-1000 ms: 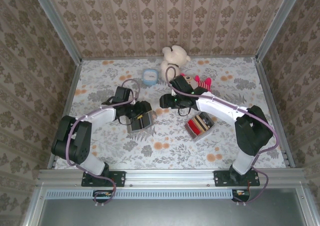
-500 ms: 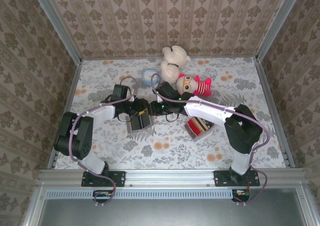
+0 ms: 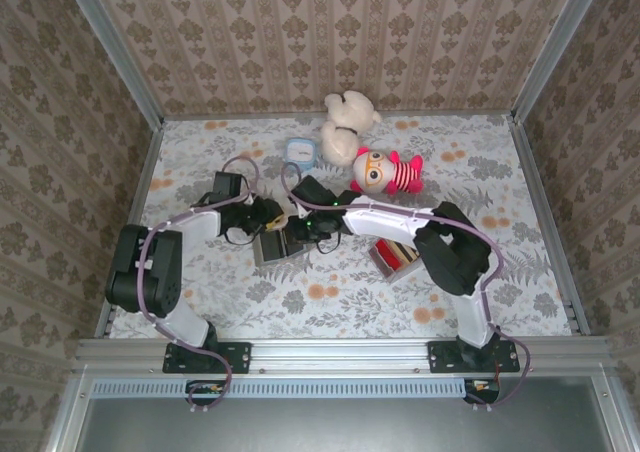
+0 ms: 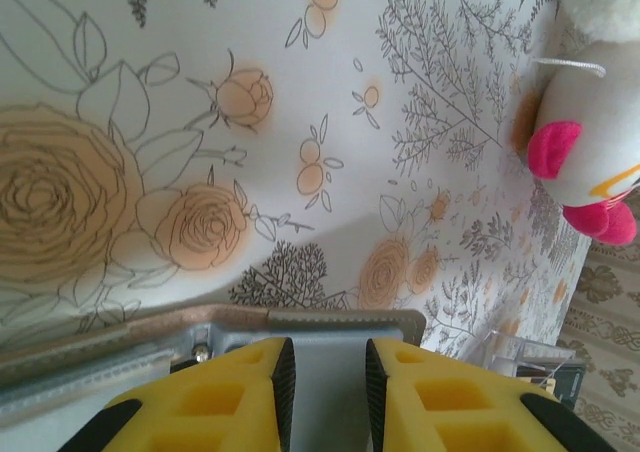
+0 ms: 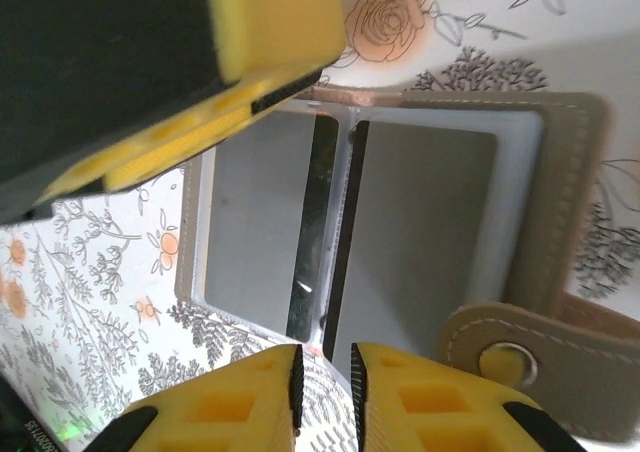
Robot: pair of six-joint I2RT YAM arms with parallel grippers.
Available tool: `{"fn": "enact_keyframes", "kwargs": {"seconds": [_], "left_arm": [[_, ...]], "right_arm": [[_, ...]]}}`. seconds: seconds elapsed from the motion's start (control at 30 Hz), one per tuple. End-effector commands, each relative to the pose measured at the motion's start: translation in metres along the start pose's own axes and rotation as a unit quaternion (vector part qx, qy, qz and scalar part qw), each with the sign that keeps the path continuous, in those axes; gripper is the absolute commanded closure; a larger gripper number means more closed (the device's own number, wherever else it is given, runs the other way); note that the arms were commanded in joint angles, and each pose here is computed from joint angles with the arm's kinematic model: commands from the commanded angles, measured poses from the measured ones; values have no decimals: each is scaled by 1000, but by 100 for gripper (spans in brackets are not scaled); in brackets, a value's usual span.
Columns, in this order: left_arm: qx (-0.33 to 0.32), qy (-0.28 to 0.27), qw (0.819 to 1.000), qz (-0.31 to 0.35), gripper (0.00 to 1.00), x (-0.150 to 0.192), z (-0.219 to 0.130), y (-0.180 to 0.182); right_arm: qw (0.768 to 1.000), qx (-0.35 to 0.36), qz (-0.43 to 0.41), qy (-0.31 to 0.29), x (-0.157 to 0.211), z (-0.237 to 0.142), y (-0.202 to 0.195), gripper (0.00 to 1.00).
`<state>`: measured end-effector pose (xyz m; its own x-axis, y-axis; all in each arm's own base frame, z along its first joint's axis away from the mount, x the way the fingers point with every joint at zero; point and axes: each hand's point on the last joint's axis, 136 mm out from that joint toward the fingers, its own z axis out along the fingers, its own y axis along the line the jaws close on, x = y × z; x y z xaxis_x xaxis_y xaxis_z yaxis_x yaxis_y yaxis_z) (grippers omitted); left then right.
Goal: Take the credit cards out of the card holder
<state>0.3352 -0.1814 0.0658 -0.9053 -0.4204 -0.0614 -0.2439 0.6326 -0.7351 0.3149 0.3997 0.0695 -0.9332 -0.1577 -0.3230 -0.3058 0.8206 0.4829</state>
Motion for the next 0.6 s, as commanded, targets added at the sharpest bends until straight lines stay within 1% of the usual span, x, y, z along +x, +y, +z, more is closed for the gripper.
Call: {"fn": "enact_keyframes", "kwargs": {"seconds": [0.0, 0.1, 0.23, 0.37, 0.57], "left_arm": [[5, 10, 1000, -22, 72, 15, -6, 1], [-13, 20, 1000, -20, 72, 29, -9, 9], [-37, 12, 999, -22, 72, 37, -16, 25], [-21, 19, 1000, -11, 72, 42, -15, 23], [-9, 48, 999, 4, 74, 48, -3, 18]], "right_arm": [[999, 12, 18, 25, 5, 7, -6, 77], [999, 12, 33, 37, 9, 14, -13, 77], [998, 21, 49, 39, 9, 16, -24, 77], [998, 26, 56, 35, 6, 14, -30, 78], [997, 40, 56, 26, 3, 11, -35, 80]]}}
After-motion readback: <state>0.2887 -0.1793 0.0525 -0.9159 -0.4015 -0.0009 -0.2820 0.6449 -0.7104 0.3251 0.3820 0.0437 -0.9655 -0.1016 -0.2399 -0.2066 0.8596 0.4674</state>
